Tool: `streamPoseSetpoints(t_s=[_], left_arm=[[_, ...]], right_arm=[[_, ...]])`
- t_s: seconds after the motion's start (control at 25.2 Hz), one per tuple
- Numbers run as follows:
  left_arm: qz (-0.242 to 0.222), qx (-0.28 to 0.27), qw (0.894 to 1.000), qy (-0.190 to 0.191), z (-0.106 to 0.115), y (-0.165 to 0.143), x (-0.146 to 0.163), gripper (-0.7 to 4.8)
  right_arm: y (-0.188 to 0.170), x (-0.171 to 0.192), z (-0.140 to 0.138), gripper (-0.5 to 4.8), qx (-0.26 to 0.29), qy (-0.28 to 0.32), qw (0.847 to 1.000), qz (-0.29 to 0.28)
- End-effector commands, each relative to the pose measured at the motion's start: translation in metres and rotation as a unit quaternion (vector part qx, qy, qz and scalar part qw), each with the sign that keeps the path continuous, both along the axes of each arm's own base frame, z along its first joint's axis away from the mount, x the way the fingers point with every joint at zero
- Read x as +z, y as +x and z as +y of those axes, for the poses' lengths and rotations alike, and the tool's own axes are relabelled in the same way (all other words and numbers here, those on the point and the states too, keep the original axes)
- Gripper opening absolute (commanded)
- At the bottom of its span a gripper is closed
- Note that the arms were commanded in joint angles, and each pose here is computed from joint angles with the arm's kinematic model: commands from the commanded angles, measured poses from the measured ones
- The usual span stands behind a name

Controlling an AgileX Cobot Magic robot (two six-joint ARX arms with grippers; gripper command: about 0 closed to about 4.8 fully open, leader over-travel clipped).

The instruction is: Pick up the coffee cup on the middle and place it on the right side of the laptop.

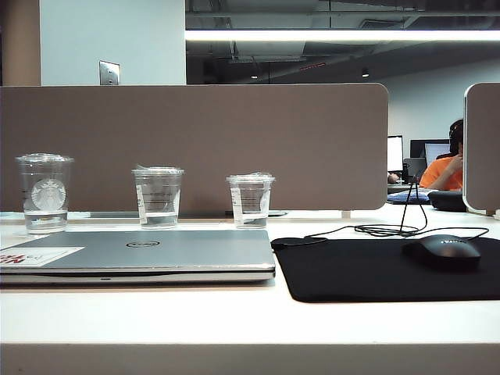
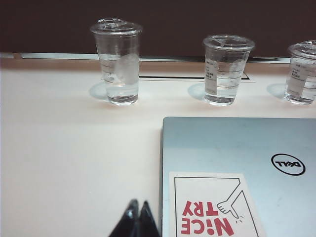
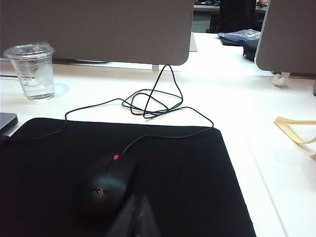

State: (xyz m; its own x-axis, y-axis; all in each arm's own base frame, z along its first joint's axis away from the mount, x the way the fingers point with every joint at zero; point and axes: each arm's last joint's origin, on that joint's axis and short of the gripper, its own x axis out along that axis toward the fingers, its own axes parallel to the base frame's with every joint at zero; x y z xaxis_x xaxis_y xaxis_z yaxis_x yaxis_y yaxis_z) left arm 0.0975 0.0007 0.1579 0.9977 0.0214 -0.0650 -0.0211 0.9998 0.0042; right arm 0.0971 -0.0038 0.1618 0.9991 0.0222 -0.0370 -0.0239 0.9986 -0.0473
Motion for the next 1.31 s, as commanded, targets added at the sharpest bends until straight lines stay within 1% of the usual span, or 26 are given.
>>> streamPoseSetpoints(t_s=[0.04, 0.16, 0.28, 0.4, 0.48, 0.52, 0.56, 0.6, 0.64, 0.76, 0.87, 0.95, 1.03, 1.07, 1.15, 1.19, 1.23, 1.27, 1.31], left_arm=[[-0.007, -0.004, 1.000, -0.002, 0.000, 0.000, 0.002, -0.06], [-0.009, -0.004, 1.000, -0.002, 0.000, 0.000, 0.003, -0.06], [-0.009, -0.005, 1.000, -0.002, 0.000, 0.000, 0.003, -0.06], [-0.018, -0.011, 1.000, -0.012, -0.001, -0.001, 0.008, -0.06], [-0.036, -0.015, 0.999, -0.020, -0.001, -0.004, 0.021, -0.06], [-0.049, -0.015, 0.998, -0.024, -0.001, -0.005, 0.029, -0.06], [-0.075, -0.012, 0.997, -0.022, -0.001, -0.012, 0.051, -0.06], [-0.083, -0.012, 0.996, -0.021, -0.001, -0.014, 0.062, -0.06], [-0.090, -0.014, 0.996, -0.021, -0.001, -0.019, 0.086, -0.06], [-0.083, -0.027, 0.996, -0.022, -0.002, -0.014, 0.116, -0.06], [-0.059, -0.041, 0.997, -0.023, -0.002, 0.000, 0.140, -0.06], [-0.041, -0.063, 0.997, -0.023, -0.004, 0.014, 0.152, -0.06], [-0.026, -0.091, 0.995, -0.021, -0.005, 0.027, 0.162, 0.00], [-0.017, -0.104, 0.994, -0.021, -0.006, 0.037, 0.168, 0.11], [-0.007, -0.108, 0.994, -0.015, -0.008, 0.051, 0.176, 0.66], [-0.007, -0.107, 0.994, -0.010, -0.010, 0.059, 0.180, 1.07], [-0.006, -0.112, 0.994, -0.005, -0.013, 0.074, 0.184, 1.84], [-0.004, -0.116, 0.993, -0.005, -0.015, 0.081, 0.185, 2.20], [-0.001, -0.121, 0.993, -0.005, -0.017, 0.090, 0.185, 2.74]], right_arm=[[0.000, 0.000, 0.000, -0.01, 0.001, -0.001, 1.000, -0.008], [0.000, 0.000, 0.000, -0.02, -0.002, 0.005, 1.000, -0.008], [0.000, 0.000, -0.001, -0.02, -0.017, 0.021, 1.000, -0.009], [0.000, 0.004, -0.001, -0.02, -0.021, 0.044, 0.998, -0.027], [0.000, 0.010, -0.001, -0.02, -0.020, 0.071, 0.996, -0.055], [-0.001, 0.015, -0.001, -0.03, -0.020, 0.092, 0.992, -0.078], [-0.002, 0.023, -0.002, -0.05, -0.034, 0.146, 0.982, -0.114], [-0.004, 0.029, -0.003, -0.05, -0.047, 0.185, 0.973, -0.128], [-0.006, 0.039, -0.004, -0.05, -0.056, 0.212, 0.967, -0.127], [-0.006, 0.056, -0.004, -0.04, -0.055, 0.211, 0.969, -0.116], [-0.001, 0.077, -0.004, -0.04, -0.050, 0.202, 0.972, -0.111], [0.004, 0.095, -0.004, -0.04, -0.044, 0.192, 0.974, -0.115], [0.010, 0.114, -0.003, -0.04, -0.034, 0.166, 0.978, -0.118], [0.013, 0.127, -0.003, -0.04, -0.026, 0.145, 0.982, -0.120], [0.020, 0.149, -0.003, -0.04, -0.012, 0.112, 0.985, -0.127], [0.024, 0.163, -0.003, -0.04, -0.011, 0.098, 0.987, -0.131], [0.034, 0.187, -0.003, -0.04, -0.012, 0.082, 0.987, -0.138], [0.039, 0.197, -0.004, -0.04, -0.012, 0.080, 0.987, -0.141], [0.045, 0.209, -0.004, -0.04, -0.011, 0.080, 0.986, -0.146]])
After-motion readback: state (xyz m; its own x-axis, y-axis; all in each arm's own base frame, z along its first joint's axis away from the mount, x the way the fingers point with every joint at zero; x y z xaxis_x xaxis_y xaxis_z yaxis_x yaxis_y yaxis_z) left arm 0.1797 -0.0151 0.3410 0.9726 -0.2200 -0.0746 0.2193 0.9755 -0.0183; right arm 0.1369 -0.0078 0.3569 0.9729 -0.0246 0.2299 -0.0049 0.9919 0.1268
